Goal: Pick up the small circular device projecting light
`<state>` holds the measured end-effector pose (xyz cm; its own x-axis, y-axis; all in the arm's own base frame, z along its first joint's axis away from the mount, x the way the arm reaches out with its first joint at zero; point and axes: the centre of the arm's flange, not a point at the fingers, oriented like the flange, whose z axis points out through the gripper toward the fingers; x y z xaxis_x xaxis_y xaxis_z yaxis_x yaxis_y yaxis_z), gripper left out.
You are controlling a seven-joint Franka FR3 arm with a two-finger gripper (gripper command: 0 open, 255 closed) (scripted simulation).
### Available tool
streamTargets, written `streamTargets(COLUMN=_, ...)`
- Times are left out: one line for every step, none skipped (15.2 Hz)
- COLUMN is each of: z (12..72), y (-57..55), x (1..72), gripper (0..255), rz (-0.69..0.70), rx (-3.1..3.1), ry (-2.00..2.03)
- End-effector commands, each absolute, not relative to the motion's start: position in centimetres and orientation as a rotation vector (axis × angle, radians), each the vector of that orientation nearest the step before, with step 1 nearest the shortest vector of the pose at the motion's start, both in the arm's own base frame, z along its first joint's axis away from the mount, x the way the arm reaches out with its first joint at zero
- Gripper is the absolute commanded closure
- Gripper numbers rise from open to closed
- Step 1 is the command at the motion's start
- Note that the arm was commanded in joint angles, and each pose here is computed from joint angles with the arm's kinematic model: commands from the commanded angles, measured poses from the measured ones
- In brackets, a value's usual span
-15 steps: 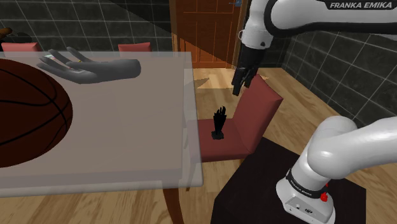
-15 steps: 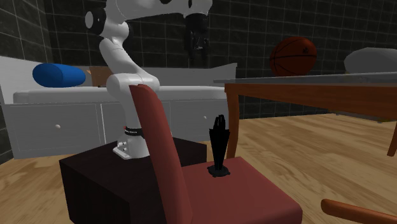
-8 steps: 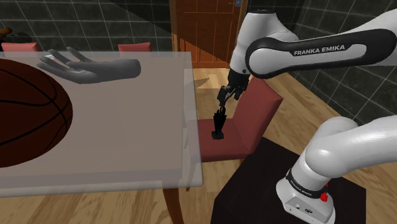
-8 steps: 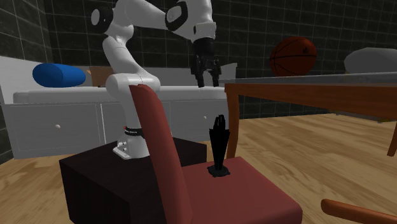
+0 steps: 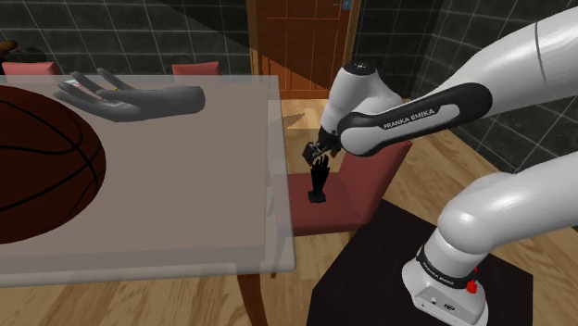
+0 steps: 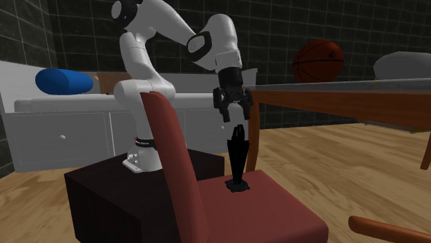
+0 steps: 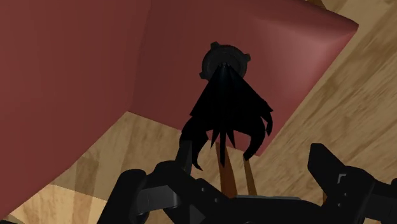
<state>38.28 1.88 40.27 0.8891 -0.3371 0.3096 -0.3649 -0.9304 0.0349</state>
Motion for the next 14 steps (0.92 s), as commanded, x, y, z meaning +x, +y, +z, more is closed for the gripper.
streamTargets(z=39.0, y=1.6, x=38.8, gripper=0, rz=0.483, rx=2.949, ry=-0.582)
streamTargets(z=38.5, y=1.6, x=38.8, gripper=0, rz=0.483, rx=2.949, ry=-0.582)
streamTargets(z=37.9, y=1.6, x=38.8, gripper=0, rz=0.483, rx=2.949, ry=-0.582)
streamTargets(z=37.4, y=1.6, x=38.8, gripper=0, rz=0.483, rx=2.949, ry=-0.582)
streamTargets(z=36.9, y=1.6, x=38.8, gripper=0, rz=0.483, rx=2.949, ry=-0.582)
streamTargets(z=36.3, y=1.6, x=38.8, gripper=0, rz=0.483, rx=2.949, ry=-0.582)
streamTargets(z=35.8, y=1.6, x=38.8, gripper=0, rz=0.483, rx=2.949, ry=-0.582)
streamTargets(z=35.5, y=1.6, x=38.8, gripper=0, rz=0.483, rx=2.949, ry=-0.582)
streamTargets(z=35.5, y=1.6, x=38.8, gripper=0, rz=0.483, rx=2.949, ry=-0.582)
streamTargets(z=35.5, y=1.6, x=38.8, gripper=255, rz=0.483, rx=2.949, ry=-0.582)
streamTargets(z=35.5, y=1.6, x=38.8, gripper=255, rz=0.483, rx=2.949, ry=-0.582)
streamTargets(z=35.5, y=1.6, x=38.8, gripper=255, rz=0.483, rx=2.949, ry=-0.582)
streamTargets(z=35.5, y=1.6, x=38.8, gripper=255, rz=0.483, rx=2.949, ry=-0.582)
streamTargets(z=35.5, y=1.6, x=38.8, gripper=255, rz=0.483, rx=2.949, ry=-0.582)
